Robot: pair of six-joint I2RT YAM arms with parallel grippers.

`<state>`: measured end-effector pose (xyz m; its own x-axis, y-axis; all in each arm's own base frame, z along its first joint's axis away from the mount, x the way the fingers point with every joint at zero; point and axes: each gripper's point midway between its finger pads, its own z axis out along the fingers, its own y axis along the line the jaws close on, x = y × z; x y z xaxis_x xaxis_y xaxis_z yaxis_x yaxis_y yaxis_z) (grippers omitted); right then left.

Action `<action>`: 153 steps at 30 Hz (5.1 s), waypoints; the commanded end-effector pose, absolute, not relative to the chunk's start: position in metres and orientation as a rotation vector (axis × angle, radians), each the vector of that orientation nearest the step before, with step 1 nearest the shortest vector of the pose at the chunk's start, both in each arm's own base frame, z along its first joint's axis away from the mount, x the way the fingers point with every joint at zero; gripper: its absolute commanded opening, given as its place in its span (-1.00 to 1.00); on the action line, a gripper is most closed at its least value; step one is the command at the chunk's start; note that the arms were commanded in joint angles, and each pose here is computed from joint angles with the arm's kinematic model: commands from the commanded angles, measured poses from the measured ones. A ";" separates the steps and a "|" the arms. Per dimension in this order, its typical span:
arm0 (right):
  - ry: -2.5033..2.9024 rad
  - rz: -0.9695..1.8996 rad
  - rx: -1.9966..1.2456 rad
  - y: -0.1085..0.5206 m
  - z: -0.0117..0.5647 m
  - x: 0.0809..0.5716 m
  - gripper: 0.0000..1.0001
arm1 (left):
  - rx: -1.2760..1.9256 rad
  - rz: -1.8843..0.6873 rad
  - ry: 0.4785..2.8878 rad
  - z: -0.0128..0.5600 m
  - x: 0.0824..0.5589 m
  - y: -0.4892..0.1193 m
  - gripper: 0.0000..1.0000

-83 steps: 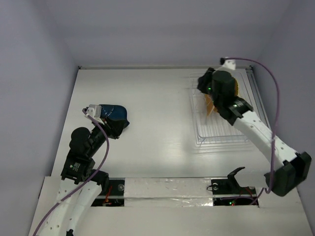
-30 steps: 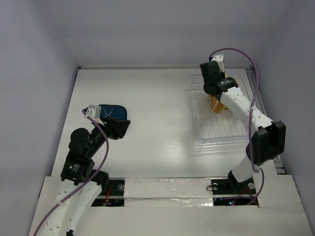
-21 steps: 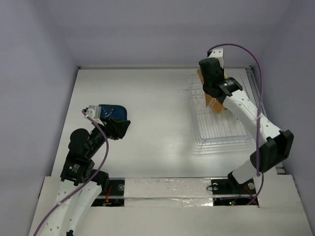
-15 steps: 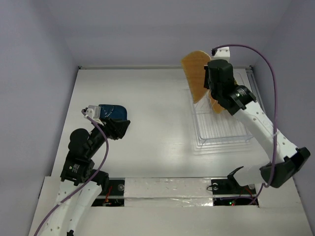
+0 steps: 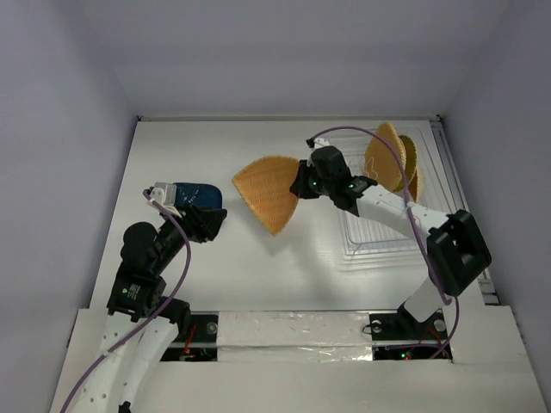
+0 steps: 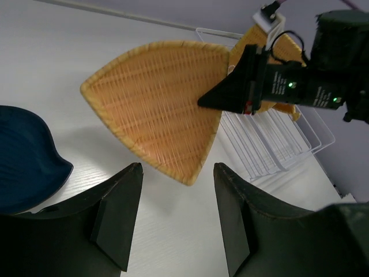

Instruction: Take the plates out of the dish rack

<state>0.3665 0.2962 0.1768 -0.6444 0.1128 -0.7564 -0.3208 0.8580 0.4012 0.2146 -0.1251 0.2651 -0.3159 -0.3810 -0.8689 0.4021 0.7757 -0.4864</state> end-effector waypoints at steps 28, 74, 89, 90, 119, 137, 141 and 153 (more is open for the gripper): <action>2.159 0.624 0.121 0.297 0.109 0.390 0.25 | 0.026 -0.786 1.679 0.277 0.222 -0.124 -0.01; 1.898 -0.397 0.490 -0.010 0.231 0.406 0.02 | 0.035 -0.793 1.664 0.280 0.219 -0.125 -0.01; 1.892 -0.413 0.432 -0.011 0.249 0.402 -1.00 | 0.036 -0.794 1.664 0.280 0.219 -0.125 -0.01; 1.879 -0.398 0.422 -0.008 0.256 0.401 -1.00 | 0.038 -0.796 1.664 0.280 0.219 -0.125 -0.01; 1.564 -0.062 0.461 0.017 0.367 0.342 -1.00 | 0.038 -0.797 1.658 0.281 0.218 -0.125 -0.01; 1.659 1.215 0.125 0.295 0.325 0.350 -1.00 | 0.032 -0.794 1.663 0.280 0.219 -0.125 -0.01; 1.708 1.333 0.202 0.322 0.301 0.354 -1.00 | 0.035 -0.798 1.665 0.280 0.219 -0.125 -0.01; 1.761 1.403 0.429 0.329 0.239 0.367 -1.00 | 0.038 -0.798 1.665 0.280 0.219 -0.126 -0.01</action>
<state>0.3538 0.3235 0.1748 -0.6852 0.5947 -0.4205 -0.1089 0.4873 0.8664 0.2179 -0.1238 0.2653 -0.3186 -0.3832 -0.8670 0.4027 0.7733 -0.4898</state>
